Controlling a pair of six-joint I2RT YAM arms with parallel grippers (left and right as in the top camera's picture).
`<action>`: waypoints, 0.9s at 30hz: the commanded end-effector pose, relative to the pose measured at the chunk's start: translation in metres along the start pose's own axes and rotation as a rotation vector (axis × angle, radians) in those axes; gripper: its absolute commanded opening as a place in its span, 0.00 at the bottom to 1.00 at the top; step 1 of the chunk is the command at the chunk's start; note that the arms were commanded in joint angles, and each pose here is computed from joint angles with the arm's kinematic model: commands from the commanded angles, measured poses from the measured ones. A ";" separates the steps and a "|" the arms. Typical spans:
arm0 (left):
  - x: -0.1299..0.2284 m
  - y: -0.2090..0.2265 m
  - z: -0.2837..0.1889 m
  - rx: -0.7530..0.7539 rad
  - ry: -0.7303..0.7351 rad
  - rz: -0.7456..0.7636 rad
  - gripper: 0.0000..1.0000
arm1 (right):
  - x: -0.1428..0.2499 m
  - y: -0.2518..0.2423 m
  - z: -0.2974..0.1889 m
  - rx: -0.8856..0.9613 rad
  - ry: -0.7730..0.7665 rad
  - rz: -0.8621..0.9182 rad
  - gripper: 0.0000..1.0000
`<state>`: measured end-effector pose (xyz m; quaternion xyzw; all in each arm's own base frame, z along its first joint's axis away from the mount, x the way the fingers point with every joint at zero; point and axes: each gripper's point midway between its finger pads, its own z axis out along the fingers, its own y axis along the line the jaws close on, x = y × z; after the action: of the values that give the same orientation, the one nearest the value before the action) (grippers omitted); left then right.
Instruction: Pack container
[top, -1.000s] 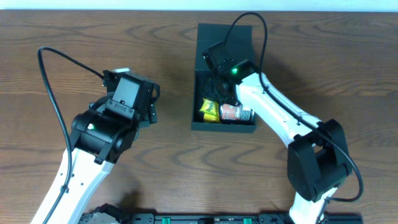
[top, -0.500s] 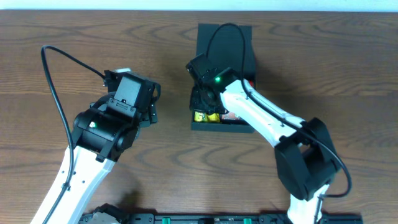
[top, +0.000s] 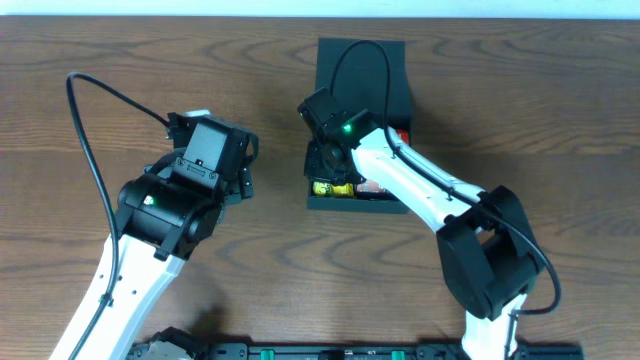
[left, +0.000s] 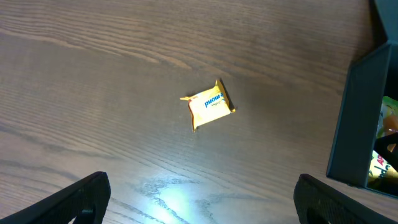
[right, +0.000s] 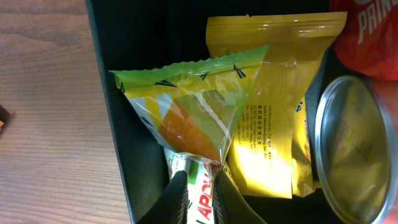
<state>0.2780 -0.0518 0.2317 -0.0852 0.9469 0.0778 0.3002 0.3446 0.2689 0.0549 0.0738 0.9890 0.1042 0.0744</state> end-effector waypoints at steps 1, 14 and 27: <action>-0.005 0.004 -0.001 -0.023 -0.016 0.001 0.95 | -0.004 0.004 0.000 -0.002 -0.012 -0.023 0.17; -0.014 0.013 -0.002 -0.080 -0.063 -0.007 0.96 | -0.085 0.019 -0.088 0.021 -0.279 -0.075 0.51; -0.011 0.002 0.078 0.006 0.148 -0.053 0.95 | -0.150 -0.115 -0.167 0.305 -0.362 0.101 0.64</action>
<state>0.3205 -0.0149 0.2052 -0.1601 0.9410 0.1011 0.2806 0.4421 0.1197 0.2013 0.1509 0.9620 -0.0456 0.2230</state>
